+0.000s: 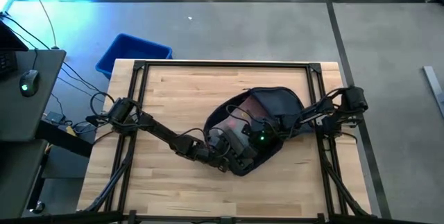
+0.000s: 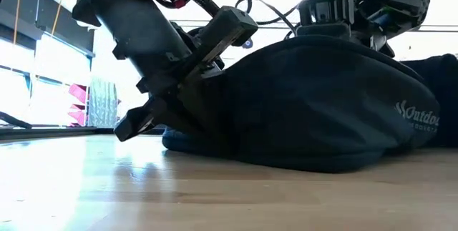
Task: Unpack backpack
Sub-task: Remove the black medicine organizer from the blue backpack
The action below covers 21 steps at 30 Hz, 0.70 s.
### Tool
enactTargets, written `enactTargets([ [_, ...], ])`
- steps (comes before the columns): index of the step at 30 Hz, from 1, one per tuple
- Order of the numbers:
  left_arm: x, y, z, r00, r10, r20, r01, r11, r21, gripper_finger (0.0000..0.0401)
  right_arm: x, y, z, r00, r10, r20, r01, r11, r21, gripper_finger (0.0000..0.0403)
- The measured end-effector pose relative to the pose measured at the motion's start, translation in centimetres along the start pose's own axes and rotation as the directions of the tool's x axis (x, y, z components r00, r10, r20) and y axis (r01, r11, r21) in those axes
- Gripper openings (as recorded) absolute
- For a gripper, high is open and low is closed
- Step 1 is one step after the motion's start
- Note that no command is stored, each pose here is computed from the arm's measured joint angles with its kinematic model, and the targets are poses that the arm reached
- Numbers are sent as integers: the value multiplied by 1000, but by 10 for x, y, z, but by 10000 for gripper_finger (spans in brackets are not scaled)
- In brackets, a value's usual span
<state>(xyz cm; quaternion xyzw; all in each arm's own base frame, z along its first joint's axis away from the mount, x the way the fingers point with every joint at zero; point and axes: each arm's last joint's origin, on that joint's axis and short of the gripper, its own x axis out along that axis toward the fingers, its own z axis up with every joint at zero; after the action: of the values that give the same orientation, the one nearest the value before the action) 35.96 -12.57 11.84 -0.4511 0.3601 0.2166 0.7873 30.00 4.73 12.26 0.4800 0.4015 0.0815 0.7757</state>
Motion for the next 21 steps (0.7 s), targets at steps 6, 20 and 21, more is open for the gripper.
enactTargets([
  [6,0,1,0,1000,6,-6,-6,1000,3,0,0,1,2,1000,-3,29,2,1000,27,174],
  [20,-69,8,-30,957,262,-124,-255,964,70,0,5,31,18,998,-37,50,37,999,-10,158],
  [21,-79,8,-32,954,274,-123,-267,961,76,0,5,37,22,997,-66,41,67,997,-27,158],
])
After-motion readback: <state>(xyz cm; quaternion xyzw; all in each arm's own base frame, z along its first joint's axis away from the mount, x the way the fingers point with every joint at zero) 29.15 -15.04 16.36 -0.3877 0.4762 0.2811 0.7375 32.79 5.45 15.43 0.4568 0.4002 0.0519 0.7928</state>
